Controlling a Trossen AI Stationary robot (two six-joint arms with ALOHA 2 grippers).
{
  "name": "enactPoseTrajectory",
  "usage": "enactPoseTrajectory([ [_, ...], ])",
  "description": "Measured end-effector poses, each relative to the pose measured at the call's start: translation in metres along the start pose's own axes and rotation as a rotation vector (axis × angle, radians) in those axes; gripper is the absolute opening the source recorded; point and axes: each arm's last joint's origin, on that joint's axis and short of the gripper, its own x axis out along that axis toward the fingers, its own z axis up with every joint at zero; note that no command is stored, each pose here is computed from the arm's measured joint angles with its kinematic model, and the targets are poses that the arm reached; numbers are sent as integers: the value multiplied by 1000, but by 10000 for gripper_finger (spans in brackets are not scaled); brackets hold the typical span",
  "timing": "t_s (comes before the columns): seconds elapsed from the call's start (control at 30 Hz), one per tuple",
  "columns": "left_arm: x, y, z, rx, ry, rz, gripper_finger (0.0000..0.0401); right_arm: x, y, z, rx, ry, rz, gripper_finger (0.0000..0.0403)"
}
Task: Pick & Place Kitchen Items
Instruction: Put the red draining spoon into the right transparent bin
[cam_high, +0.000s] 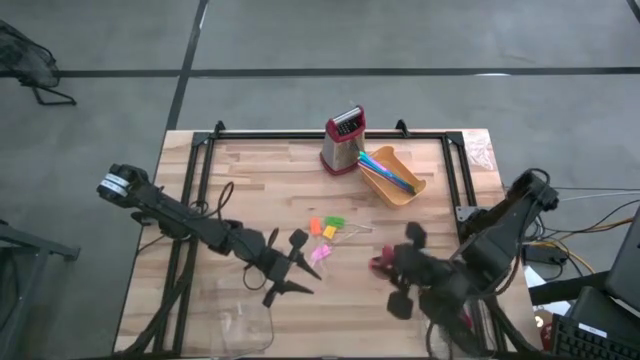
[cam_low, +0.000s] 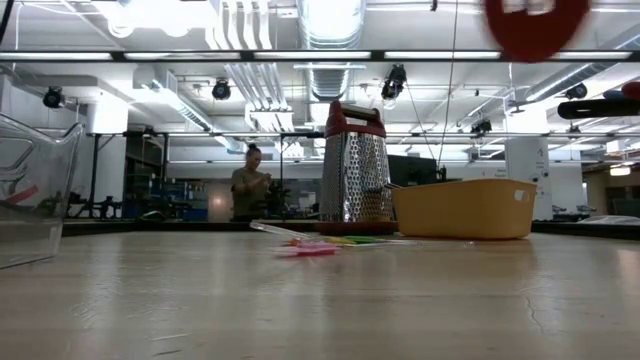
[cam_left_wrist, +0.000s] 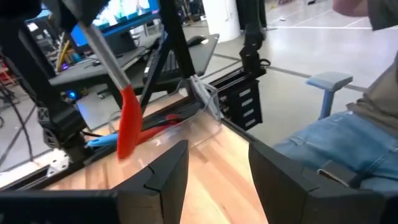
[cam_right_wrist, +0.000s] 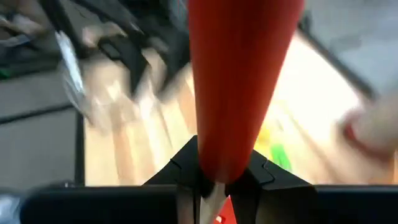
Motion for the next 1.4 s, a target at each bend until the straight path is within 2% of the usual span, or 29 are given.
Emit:
enactPoseTrajectory([
  [0.2, 0, 0, 0, -21, 3, -1, 174, -21, -24, -8, 243, 285, -115, 51],
  [0.3, 0, 0, 0, -34, 4, -1, 174, -26, -23, -20, 340, 364, -143, 49],
  [0.47, 0, 0, -1, -36, 11, -3, 174, -32, -14, -44, 428, 503, -160, 44],
  [0.77, -1, -1, -5, -54, 21, -6, 174, -40, -6, -102, 503, 574, -289, 45],
  [0.97, -1, -1, -4, -54, 20, -5, 174, -38, -10, -132, 486, 565, -368, 54],
  [1.27, -1, -2, -5, -53, 15, -5, 174, -28, -16, -158, 482, 597, -445, 47],
  [1.4, -1, -2, -5, -53, 15, -5, 175, -22, -17, -165, 485, 603, -450, 63],
])
